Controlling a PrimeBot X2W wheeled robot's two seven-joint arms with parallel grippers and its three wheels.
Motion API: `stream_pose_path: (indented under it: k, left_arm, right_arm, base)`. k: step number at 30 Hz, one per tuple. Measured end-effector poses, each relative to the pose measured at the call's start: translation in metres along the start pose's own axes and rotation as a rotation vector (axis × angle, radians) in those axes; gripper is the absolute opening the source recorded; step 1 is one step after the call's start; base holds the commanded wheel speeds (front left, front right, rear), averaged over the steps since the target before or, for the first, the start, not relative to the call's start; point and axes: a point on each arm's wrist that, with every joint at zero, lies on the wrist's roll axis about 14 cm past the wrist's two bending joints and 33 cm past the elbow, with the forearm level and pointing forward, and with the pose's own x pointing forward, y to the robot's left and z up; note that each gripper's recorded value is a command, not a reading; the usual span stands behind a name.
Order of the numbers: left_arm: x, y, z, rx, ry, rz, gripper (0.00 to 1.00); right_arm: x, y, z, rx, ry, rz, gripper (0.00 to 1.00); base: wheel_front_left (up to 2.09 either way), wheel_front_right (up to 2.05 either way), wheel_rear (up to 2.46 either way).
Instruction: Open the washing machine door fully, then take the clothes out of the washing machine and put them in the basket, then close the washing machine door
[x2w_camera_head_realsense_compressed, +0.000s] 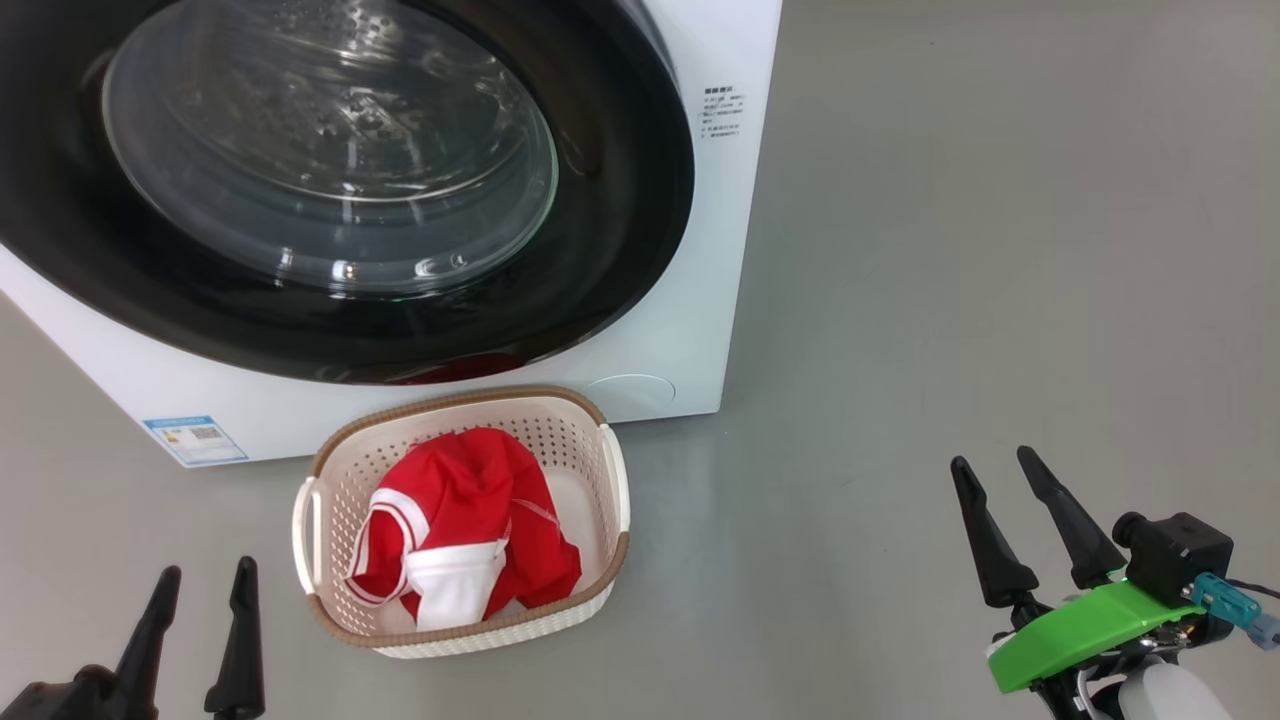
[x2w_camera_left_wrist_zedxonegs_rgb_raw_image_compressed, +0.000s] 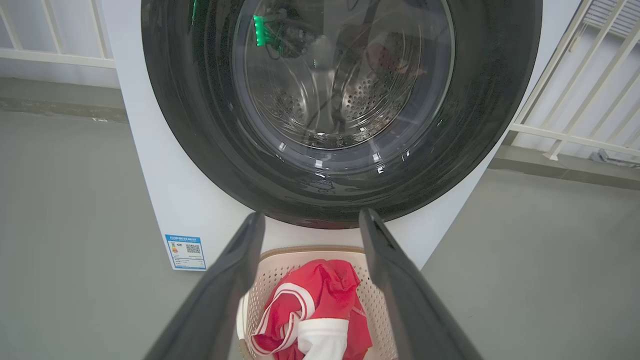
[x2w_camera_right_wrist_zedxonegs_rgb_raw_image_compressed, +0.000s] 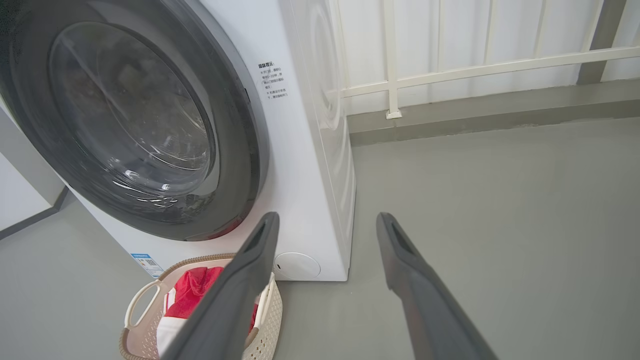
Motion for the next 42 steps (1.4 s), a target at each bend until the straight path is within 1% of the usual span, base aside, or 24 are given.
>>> stream_pose_path:
  k: [10, 25, 26, 33, 42]
  left_arm:
    - [0.002, -0.002, 0.002, 0.002, -0.007, -0.008, 1.00]
    - [0.000, 0.002, 0.006, 0.019, -0.019, 0.005, 1.00]
    - [0.000, 0.002, 0.005, 0.018, -0.016, 0.007, 0.00]
    - [-0.007, -0.010, -0.028, -0.053, 0.067, 0.024, 0.00]
    - [-0.009, -0.008, -0.027, -0.134, 0.067, 0.051, 0.00]
  right_arm:
    - [-0.004, -0.006, -0.002, 0.000, 0.006, -0.017, 1.00]
    - [-0.002, -0.002, -0.001, 0.003, 0.003, -0.008, 1.00]
    - [-0.002, -0.002, -0.002, 0.004, 0.006, -0.009, 0.00]
    - [-0.018, -0.002, -0.039, 0.050, 0.108, -0.047, 0.00]
    - [-0.019, -0.004, -0.041, 0.134, 0.117, -0.071, 0.00]
  base:
    - [0.00, 0.00, 0.00]
    - [0.00, 0.00, 0.00]
    - [0.00, 0.00, 0.00]
    - [0.00, 0.00, 0.00]
    - [0.00, 0.00, 0.00]
